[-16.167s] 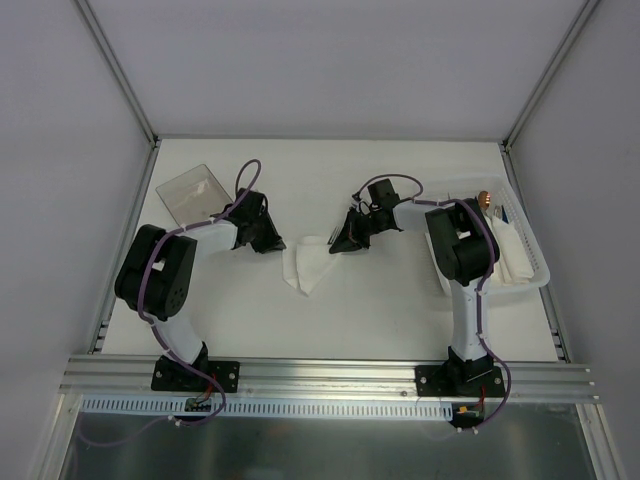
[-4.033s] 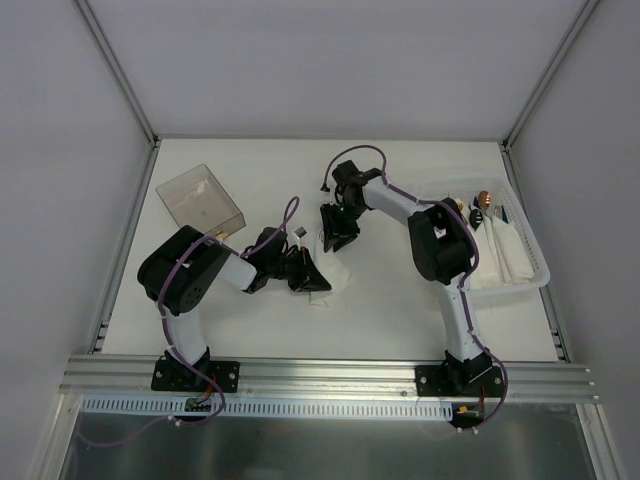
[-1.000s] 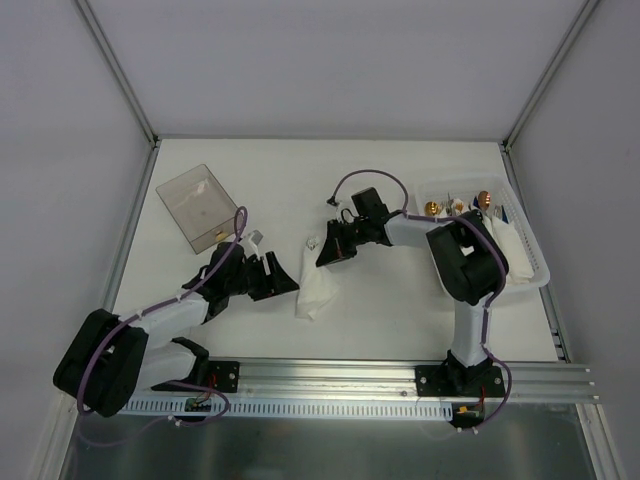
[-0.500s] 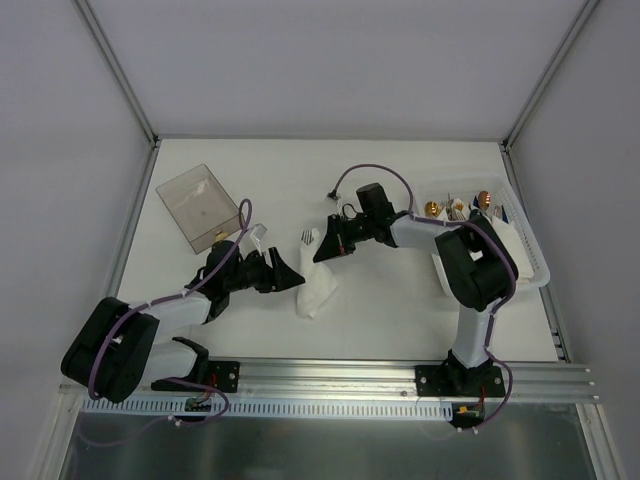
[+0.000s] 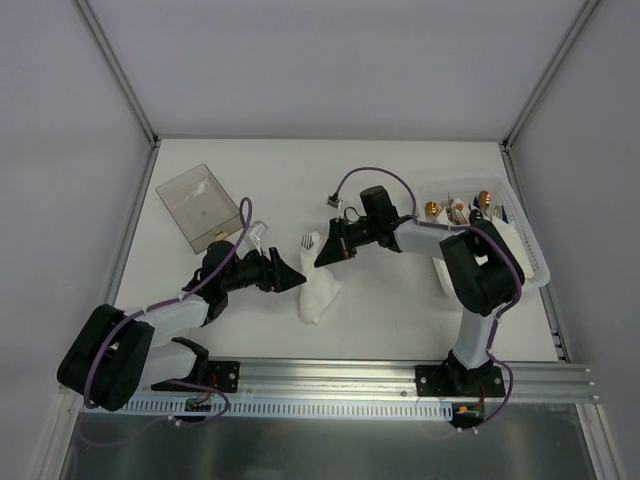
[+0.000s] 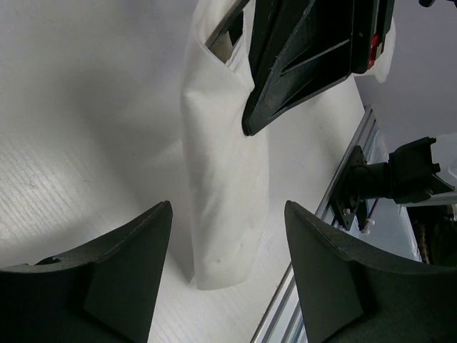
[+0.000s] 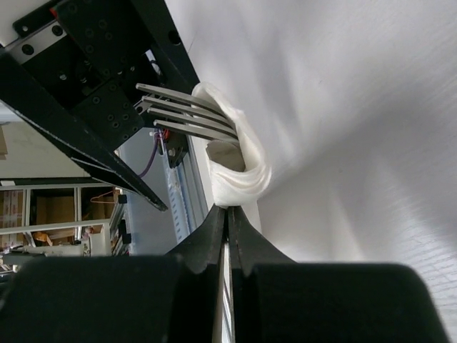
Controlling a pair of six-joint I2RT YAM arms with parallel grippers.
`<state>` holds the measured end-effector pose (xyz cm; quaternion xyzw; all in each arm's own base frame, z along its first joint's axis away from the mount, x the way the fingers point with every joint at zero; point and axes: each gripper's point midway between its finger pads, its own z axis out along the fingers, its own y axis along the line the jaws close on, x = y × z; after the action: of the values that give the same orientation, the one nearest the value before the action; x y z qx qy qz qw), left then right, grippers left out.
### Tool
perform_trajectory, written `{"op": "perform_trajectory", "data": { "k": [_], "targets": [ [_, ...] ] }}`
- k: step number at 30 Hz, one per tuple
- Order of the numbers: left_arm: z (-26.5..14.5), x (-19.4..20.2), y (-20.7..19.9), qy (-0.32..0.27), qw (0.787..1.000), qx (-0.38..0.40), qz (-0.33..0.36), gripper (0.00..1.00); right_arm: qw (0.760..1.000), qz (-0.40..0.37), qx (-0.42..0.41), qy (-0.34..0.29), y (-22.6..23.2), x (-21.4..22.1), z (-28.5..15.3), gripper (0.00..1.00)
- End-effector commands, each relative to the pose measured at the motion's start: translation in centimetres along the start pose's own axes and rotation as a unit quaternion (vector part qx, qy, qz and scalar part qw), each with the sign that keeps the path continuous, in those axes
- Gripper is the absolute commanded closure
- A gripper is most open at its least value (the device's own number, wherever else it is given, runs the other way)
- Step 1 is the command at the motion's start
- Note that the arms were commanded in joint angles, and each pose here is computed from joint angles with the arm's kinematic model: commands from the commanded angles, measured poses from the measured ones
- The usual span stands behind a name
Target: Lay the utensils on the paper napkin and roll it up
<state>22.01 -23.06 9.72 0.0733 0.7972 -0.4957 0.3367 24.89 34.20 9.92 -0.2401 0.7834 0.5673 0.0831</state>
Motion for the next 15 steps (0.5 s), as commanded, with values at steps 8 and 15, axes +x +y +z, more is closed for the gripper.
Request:
{"op": "perform_trajectory", "data": {
  "k": [8, 15],
  "targets": [
    [-0.4, -1.6, -2.3, -0.024, 0.996, 0.053, 0.064, 0.35, 0.995, -0.067, -0.069, -0.005, 5.8, -0.3, -1.4, 1.00],
    [0.0, -0.7, -4.2, -0.001, 0.992, 0.109, 0.063, 0.37, 0.994, -0.074, -0.083, 0.001, 6.8, -0.1, -1.3, 1.00]
  ]
}}
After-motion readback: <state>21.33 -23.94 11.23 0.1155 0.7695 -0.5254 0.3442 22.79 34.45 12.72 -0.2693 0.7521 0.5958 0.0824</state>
